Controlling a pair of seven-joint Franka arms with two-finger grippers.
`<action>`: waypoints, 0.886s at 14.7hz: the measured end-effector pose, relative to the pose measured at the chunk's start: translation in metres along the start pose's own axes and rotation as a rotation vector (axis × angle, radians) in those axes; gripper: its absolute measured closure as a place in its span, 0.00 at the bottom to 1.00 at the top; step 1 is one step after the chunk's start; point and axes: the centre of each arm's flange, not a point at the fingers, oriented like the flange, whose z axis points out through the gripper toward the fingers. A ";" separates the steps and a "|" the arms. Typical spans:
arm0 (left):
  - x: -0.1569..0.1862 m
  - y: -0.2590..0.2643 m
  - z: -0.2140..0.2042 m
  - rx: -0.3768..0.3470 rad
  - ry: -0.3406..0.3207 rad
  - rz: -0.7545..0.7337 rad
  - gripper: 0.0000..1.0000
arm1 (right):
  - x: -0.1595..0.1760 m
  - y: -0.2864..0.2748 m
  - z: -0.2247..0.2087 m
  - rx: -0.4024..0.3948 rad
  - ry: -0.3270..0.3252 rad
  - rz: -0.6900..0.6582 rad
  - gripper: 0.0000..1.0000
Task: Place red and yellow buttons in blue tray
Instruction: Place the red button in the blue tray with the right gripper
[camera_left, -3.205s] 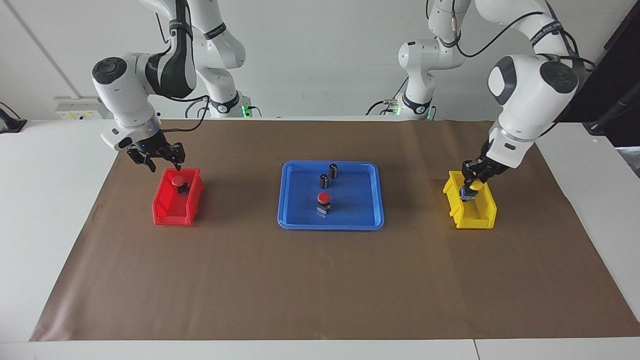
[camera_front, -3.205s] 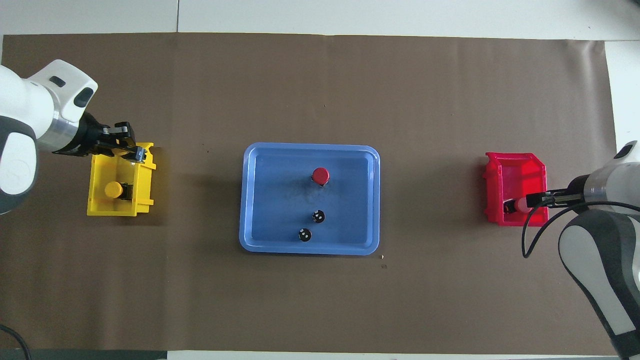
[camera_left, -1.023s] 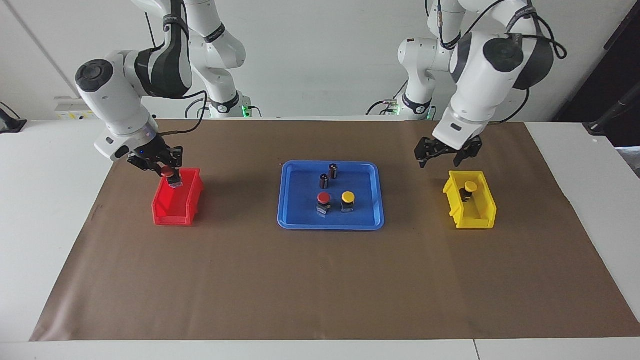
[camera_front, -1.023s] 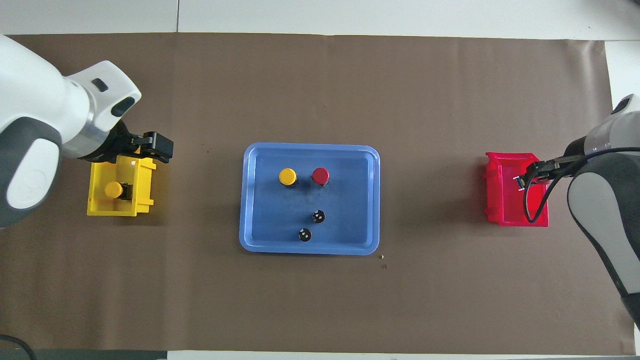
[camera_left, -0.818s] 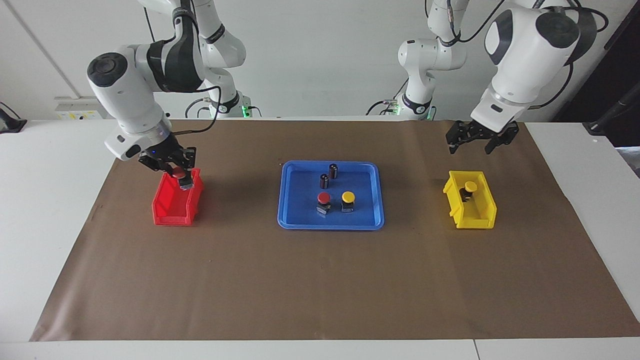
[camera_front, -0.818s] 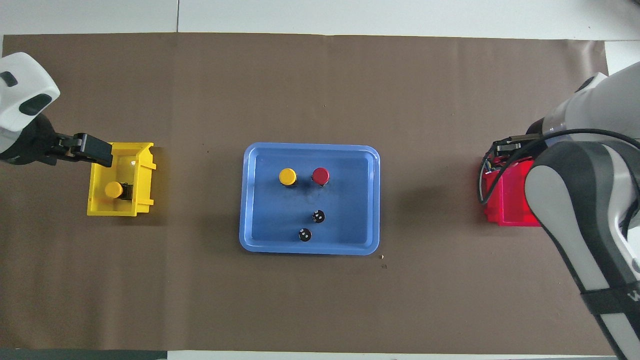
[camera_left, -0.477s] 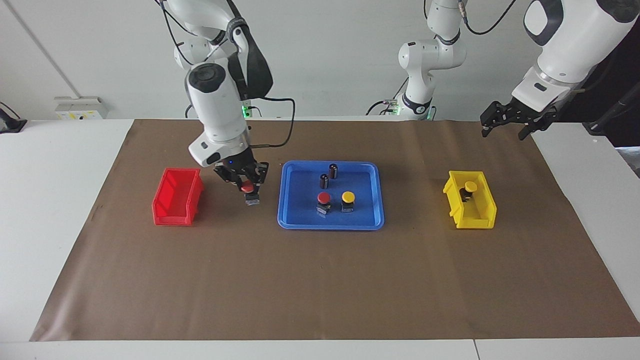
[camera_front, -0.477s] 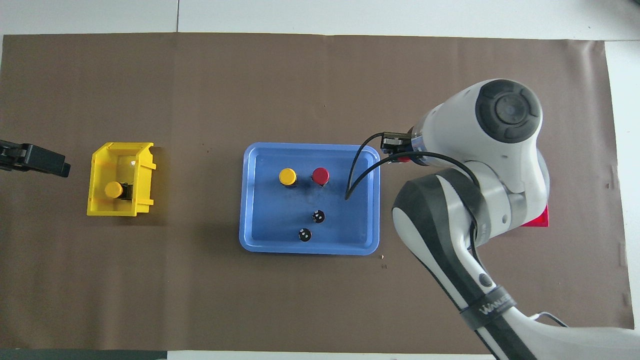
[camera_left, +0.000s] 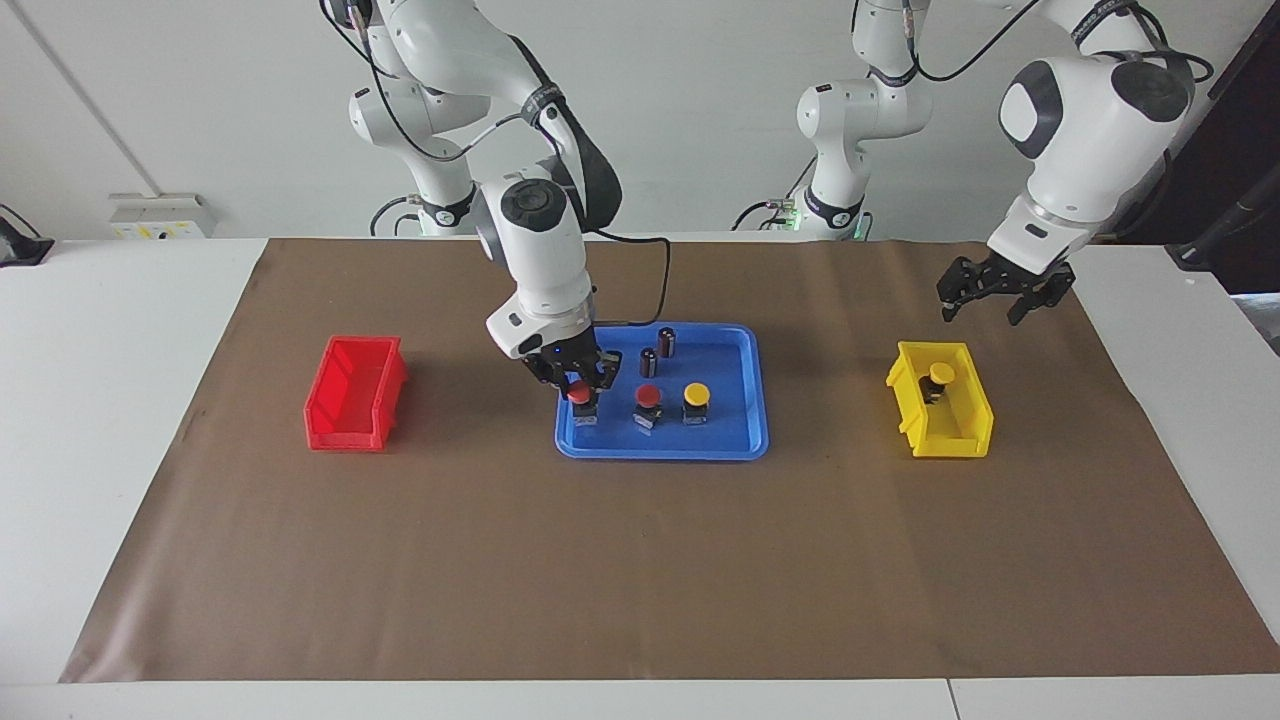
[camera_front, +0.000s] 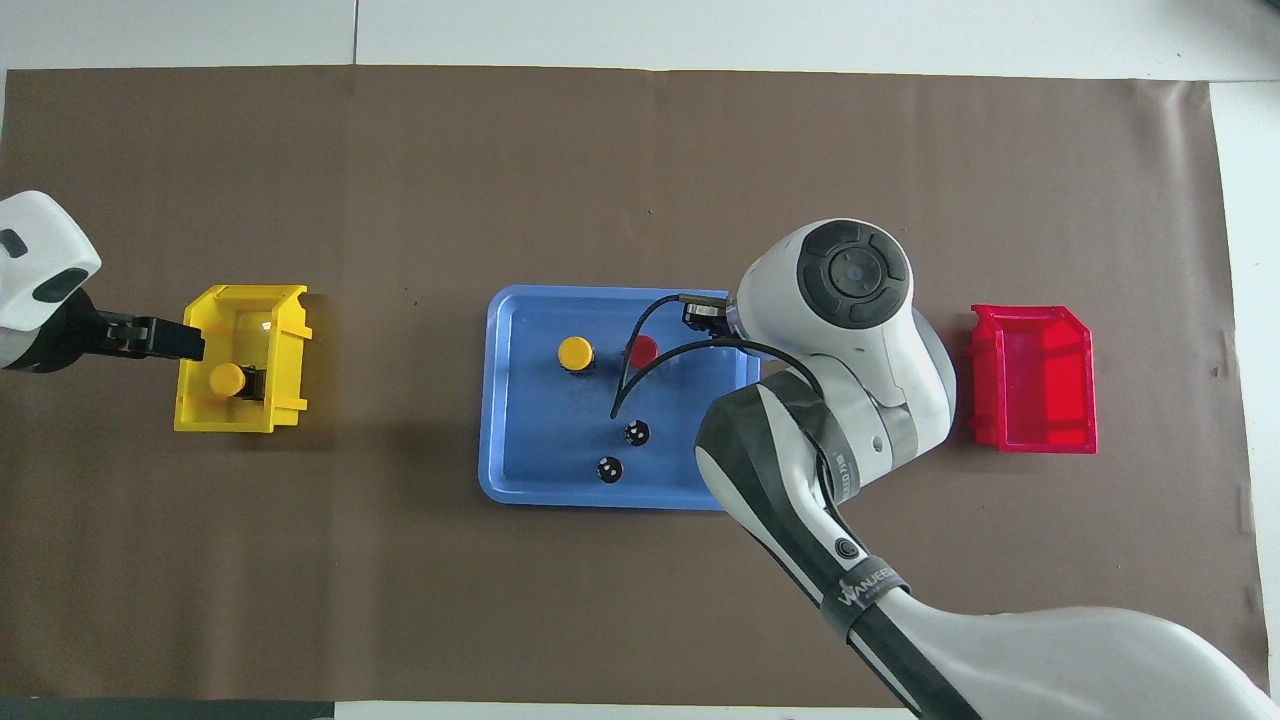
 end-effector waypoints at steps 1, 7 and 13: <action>-0.002 -0.006 0.013 0.002 0.012 -0.012 0.10 | -0.002 0.000 0.004 0.000 -0.001 -0.002 0.58; -0.013 -0.017 0.078 -0.002 -0.006 -0.127 0.26 | -0.028 -0.013 0.029 -0.008 -0.017 -0.012 0.58; -0.012 -0.014 0.096 -0.002 0.001 -0.157 0.30 | -0.022 -0.010 0.028 -0.009 -0.006 -0.007 0.29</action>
